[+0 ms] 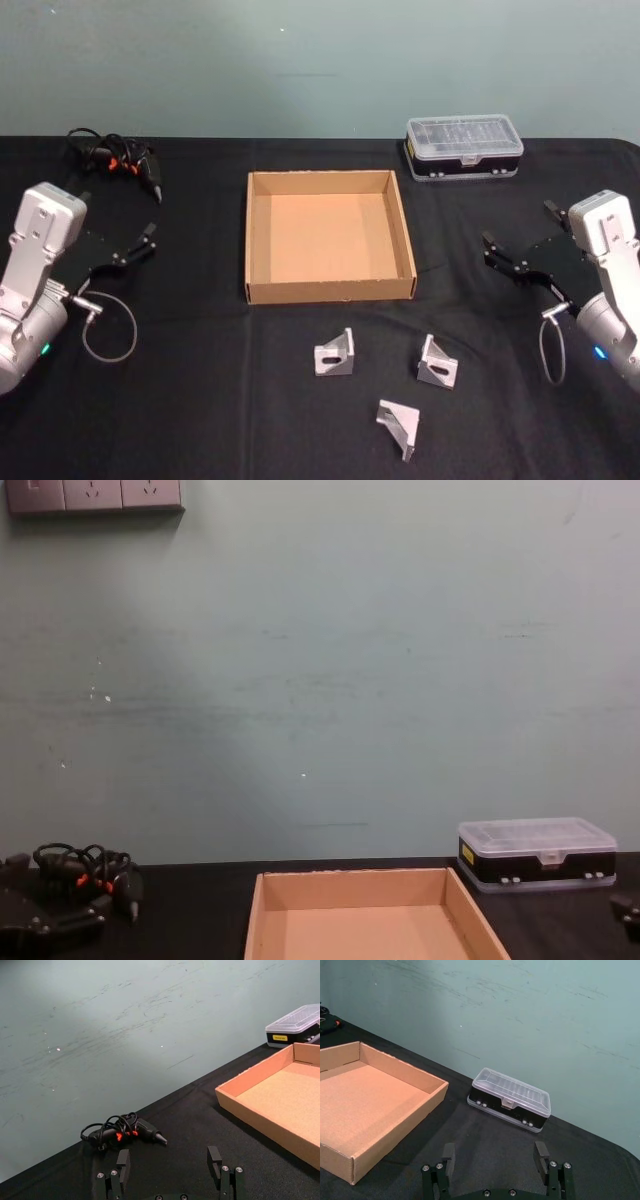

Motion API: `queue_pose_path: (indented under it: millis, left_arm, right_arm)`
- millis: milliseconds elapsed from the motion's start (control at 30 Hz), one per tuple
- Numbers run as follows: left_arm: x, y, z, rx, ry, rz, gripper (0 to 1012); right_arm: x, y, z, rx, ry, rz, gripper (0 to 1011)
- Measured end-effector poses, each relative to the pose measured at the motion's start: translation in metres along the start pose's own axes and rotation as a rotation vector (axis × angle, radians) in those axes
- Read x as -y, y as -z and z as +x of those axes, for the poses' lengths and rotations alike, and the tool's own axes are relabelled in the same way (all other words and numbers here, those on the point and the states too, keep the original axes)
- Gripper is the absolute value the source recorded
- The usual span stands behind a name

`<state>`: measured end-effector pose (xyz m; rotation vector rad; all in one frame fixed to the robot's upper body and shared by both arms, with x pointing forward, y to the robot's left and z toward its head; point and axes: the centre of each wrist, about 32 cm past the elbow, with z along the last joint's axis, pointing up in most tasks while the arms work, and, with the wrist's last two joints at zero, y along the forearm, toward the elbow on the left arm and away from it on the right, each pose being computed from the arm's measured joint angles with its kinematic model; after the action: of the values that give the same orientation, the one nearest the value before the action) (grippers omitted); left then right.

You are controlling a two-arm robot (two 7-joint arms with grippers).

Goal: Use one hand to pick up the angle iron from the table and place it into the box.

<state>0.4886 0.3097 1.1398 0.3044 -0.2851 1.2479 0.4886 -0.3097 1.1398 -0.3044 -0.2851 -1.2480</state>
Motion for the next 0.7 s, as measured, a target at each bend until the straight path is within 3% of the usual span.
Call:
queue_pose_path:
  millis: [700]
  left_arm:
    - [0.0000,0.0000,0.0000,0.000,0.000,0.000,1011]
  right_arm:
    - [0.0000,0.0000,0.0000,0.000,0.000,0.000,1003]
